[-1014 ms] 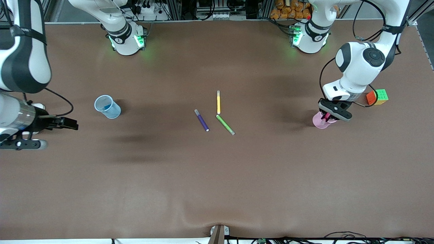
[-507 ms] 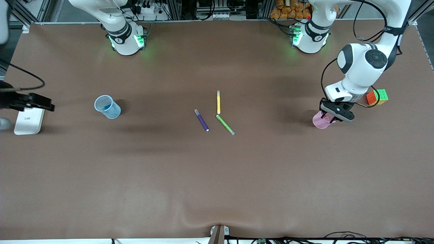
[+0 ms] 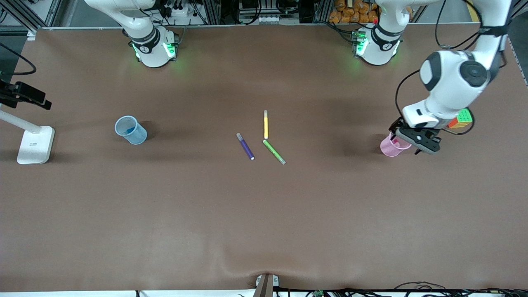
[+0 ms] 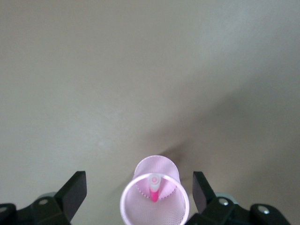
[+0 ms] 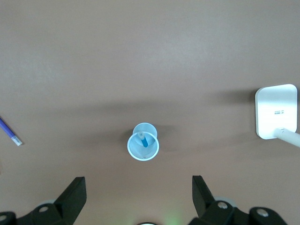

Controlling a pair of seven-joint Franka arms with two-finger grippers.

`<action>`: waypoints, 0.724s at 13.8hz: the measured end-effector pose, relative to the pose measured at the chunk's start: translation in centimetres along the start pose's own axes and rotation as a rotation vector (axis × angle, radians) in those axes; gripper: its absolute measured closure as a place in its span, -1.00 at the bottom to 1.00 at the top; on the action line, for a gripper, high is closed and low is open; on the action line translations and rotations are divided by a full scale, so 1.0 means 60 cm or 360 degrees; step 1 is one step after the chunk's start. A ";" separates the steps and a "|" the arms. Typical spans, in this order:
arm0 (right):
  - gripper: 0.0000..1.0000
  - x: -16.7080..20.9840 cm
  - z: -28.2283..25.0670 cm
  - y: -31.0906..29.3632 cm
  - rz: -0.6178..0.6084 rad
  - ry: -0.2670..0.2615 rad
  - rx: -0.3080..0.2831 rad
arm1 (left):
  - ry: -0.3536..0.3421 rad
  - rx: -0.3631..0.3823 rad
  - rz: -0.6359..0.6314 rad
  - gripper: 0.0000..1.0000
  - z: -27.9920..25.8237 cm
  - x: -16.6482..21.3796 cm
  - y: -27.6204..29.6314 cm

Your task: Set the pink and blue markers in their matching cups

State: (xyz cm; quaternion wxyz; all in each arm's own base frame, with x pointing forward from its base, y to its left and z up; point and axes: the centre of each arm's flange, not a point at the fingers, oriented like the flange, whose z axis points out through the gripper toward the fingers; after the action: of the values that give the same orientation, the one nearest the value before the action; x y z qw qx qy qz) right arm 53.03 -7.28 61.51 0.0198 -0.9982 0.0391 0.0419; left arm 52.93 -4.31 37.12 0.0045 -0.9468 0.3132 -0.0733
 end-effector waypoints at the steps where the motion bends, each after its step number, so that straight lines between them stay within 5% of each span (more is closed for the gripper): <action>1: -1.00 -0.002 0.000 -0.001 -0.0003 -0.0001 0.0001 | -0.0029 -0.0024 -0.0041 -1.00 -0.043 0.021 -0.011; 10: -1.00 -0.011 -0.029 -0.023 -0.0103 0.0050 -0.0050 | -0.0238 -0.0099 -0.0781 -1.00 -0.244 0.090 -0.011</action>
State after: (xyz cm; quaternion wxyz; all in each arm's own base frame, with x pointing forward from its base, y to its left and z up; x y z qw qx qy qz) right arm 52.65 -5.93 63.36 0.0047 -0.9996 0.0064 0.0260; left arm 55.51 -6.41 52.36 -0.0193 -0.9970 0.0750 0.0076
